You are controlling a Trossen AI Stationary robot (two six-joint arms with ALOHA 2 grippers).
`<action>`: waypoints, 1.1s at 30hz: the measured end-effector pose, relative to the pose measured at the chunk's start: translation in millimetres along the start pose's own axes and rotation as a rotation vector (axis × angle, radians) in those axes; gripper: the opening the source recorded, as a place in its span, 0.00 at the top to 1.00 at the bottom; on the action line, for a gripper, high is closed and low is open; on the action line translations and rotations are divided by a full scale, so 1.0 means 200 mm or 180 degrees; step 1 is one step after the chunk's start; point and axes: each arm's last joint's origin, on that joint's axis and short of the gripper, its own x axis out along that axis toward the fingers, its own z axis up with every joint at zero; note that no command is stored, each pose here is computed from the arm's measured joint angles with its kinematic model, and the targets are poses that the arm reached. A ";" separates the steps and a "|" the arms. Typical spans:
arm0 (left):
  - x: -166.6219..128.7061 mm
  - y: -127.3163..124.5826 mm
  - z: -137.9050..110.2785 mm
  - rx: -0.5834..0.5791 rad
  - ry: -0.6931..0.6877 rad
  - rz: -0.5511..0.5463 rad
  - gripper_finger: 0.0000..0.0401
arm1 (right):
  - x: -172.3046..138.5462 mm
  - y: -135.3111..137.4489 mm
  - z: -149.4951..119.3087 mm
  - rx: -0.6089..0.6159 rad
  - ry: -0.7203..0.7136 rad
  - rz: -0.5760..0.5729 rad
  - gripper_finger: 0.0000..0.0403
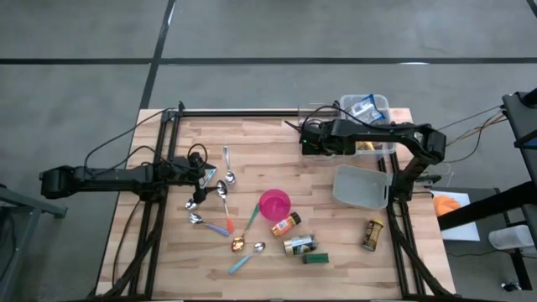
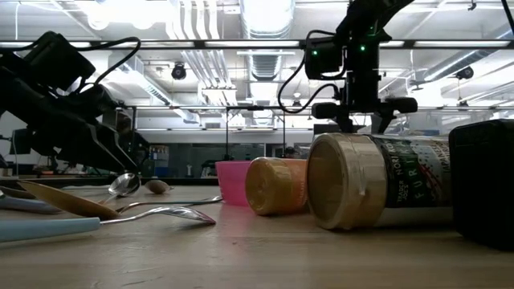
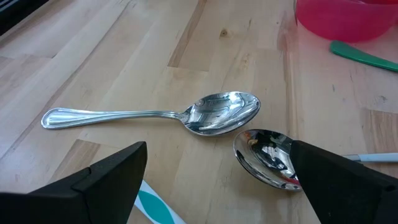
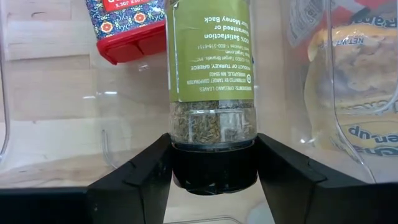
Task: Pick & Place Food Item
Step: Put the green seasoning bottle into the transparent bin, then put the orange seasoning bottle into the transparent bin
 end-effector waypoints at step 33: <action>0.00 0.00 0.00 0.0000 0.0002 0.0000 0.01 | -0.45 0.14 -0.13 -0.1030 -0.0788 0.0821 0.36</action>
